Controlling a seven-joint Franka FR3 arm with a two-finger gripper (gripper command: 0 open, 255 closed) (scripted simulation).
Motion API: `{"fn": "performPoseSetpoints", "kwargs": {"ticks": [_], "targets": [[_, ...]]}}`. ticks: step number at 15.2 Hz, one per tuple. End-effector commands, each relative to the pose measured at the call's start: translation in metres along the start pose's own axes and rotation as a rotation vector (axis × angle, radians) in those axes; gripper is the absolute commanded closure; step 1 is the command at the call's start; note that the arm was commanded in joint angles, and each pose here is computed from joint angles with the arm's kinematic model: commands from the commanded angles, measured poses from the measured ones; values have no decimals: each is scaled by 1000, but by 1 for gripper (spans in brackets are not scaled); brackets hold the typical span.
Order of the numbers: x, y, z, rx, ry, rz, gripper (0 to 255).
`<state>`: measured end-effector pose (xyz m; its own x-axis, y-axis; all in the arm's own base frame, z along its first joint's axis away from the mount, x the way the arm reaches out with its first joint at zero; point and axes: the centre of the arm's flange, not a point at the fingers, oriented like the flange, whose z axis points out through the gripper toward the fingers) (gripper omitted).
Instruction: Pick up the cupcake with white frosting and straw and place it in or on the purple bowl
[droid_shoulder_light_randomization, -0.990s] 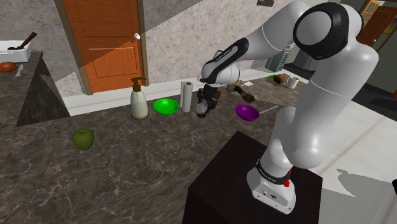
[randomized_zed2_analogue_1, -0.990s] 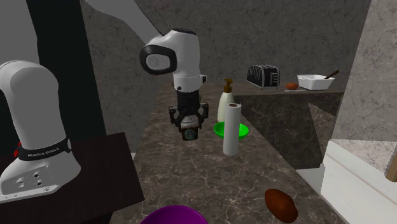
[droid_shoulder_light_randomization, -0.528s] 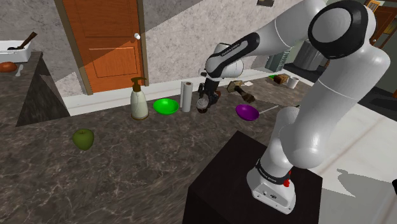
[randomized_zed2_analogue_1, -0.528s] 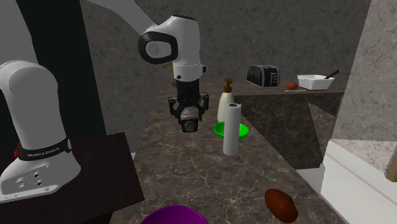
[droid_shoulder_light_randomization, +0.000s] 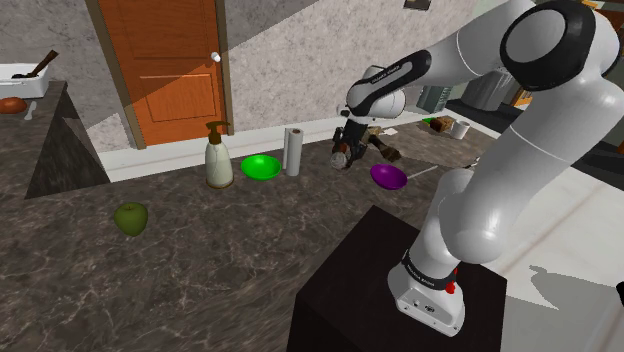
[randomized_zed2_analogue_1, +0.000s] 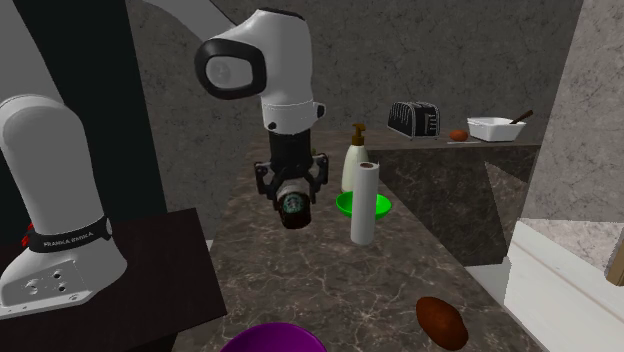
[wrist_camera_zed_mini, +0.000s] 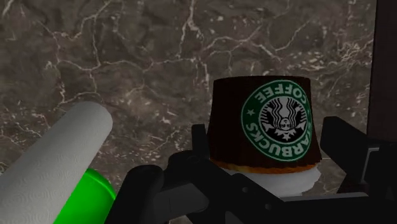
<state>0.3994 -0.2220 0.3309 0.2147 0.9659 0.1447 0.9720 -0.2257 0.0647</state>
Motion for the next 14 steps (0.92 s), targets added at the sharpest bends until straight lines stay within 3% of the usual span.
{"fn": "performPoseSetpoints", "kwargs": {"ticks": [1,14], "targets": [[-26,-9,-3,0,0,-1,255],[-186,-61,-32,0,0,-1,255]]}}
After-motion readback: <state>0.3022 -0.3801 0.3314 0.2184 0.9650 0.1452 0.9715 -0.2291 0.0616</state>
